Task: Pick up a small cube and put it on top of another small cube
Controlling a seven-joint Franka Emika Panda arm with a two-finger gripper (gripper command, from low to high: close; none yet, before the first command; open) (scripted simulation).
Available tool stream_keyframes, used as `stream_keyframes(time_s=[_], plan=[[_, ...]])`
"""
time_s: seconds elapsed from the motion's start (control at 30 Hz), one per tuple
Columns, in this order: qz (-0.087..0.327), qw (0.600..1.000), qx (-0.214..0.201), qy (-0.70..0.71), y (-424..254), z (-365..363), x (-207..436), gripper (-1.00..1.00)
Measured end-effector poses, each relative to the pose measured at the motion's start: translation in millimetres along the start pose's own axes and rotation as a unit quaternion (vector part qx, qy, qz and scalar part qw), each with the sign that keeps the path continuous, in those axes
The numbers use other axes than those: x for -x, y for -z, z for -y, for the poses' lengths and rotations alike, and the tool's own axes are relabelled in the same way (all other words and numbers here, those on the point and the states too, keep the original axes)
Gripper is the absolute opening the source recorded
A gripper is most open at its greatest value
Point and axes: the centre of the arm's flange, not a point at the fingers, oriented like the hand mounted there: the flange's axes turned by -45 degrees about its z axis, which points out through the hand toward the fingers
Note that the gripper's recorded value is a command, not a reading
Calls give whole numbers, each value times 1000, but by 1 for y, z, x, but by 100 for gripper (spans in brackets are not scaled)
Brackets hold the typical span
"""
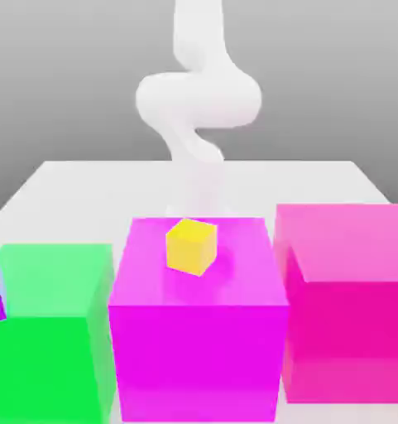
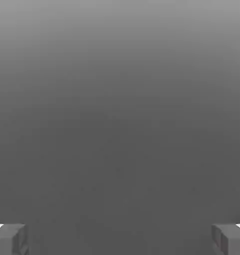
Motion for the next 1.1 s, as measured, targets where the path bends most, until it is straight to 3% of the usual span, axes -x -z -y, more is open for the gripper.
stream_keyframes(time_s=[0.6, 1.1], plan=[[60, 968, -32, 243, -93, -180, 56, 0], [149, 868, -115, 460, -231, -266, 161, 0]])
